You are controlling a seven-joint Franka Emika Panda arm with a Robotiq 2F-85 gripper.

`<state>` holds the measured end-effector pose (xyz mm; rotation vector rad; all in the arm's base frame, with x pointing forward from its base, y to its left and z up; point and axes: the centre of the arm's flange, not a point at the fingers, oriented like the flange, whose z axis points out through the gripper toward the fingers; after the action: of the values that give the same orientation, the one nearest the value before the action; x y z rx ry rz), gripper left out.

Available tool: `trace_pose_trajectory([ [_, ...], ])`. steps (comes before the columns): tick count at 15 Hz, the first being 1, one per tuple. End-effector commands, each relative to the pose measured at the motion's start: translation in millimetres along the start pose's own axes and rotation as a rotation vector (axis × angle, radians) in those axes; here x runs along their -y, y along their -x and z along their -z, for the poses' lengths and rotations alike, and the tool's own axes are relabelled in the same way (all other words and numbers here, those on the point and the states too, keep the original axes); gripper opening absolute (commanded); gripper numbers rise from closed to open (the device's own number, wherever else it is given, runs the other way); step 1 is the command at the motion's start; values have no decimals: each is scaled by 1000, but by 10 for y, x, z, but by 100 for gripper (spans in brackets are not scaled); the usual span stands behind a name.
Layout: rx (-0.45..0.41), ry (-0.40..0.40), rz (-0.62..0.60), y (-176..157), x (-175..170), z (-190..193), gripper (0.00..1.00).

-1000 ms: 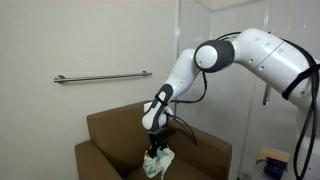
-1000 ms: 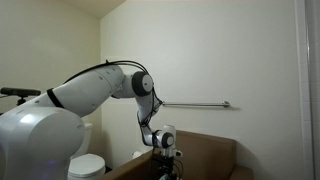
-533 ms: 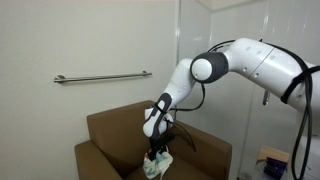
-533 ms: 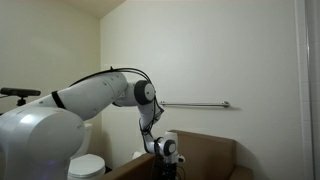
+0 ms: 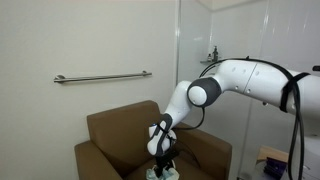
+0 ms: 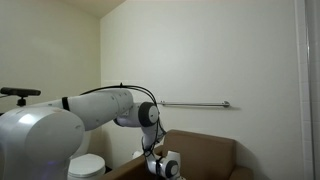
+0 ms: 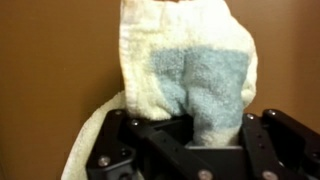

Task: Use the towel to wipe the seat of the sofa.

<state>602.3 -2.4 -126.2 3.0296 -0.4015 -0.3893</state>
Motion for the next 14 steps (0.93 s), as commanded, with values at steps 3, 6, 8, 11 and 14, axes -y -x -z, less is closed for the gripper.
trace_pose_trajectory([
  [3,119,-42,-35,-24,-16,-481,5],
  [6,167,-54,-36,54,-99,-530,5],
  [8,193,-54,-33,170,-184,-510,5],
  [11,252,-52,-21,433,-318,-483,5],
  [14,318,-42,-24,704,-476,-493,6],
])
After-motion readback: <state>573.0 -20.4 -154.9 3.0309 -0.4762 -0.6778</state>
